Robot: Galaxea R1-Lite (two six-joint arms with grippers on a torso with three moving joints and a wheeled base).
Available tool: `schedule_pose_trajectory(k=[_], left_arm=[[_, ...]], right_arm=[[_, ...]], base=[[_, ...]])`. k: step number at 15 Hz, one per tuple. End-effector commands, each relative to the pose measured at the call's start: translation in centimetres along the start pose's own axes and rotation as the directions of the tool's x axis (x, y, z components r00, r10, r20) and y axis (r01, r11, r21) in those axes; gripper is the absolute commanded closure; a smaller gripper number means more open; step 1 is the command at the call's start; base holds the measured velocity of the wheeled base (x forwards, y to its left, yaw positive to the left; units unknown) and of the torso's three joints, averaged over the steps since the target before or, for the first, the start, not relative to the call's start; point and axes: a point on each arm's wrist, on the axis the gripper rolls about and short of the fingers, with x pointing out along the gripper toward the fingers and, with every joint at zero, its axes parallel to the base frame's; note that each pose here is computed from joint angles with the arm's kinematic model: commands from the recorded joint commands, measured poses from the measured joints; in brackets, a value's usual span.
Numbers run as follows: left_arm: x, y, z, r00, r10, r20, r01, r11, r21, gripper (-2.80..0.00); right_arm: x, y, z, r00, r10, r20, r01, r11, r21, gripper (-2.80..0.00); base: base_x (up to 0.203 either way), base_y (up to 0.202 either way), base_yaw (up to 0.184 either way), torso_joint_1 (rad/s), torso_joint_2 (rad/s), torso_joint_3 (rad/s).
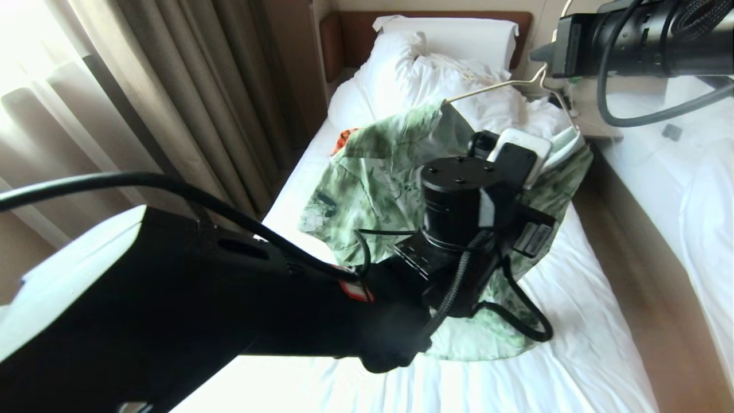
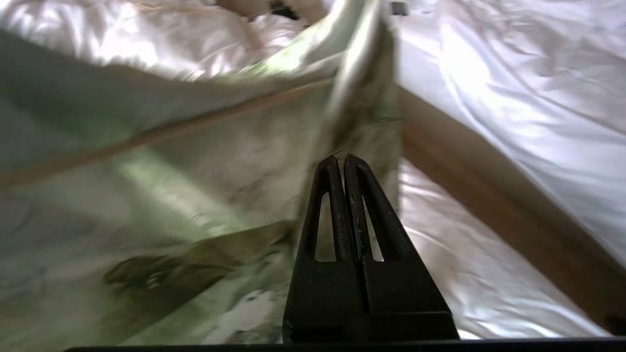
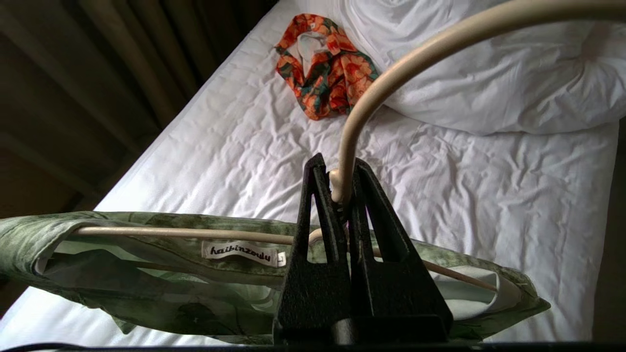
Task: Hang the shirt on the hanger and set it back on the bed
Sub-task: Take the clothes hanger out of the clothes
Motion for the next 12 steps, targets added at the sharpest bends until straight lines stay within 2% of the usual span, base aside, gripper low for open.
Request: schedule_pose_trajectory(k=[1,4,8,12], left_arm=[[0.4,1.8,-1.2,1.000,0.016,-0.003,-0.016,1.000,-0.003,0.00],[0.3,1.0,-0.9,1.000,-0.018,0.013,0.018,0.999,-0.029,0.00],[-0.6,1.8,-2.3,1.000,-0.009,-0.023,0.008,0.999,-0.046,0.00],[0.1,2.8,-3.5,1.000,-0.007,-0.007,0.007,0.999,-0.053,0.00]], right_arm=[[0.6,0.7,-0.2,0.999,0.045,-0.001,-0.045,0.999,0.000,0.00],[0.7,2.1,-0.3,0.992,0.127,-0.004,-0.127,0.992,0.001,0.00],[0.7,2.4,-0.3,0.983,0.181,-0.004,-0.181,0.983,0.036,0.00],[0.5,2.8,-0.3,0.980,0.197,-0.009,-0.197,0.980,0.036,0.00]], base=[[0.000,0.000,0.000,0.000,0.00,0.000],[0.000,0.000,0.000,0.000,0.00,0.000],[0.000,0.000,0.000,0.000,0.00,0.000],[0.000,0.000,0.000,0.000,0.00,0.000]])
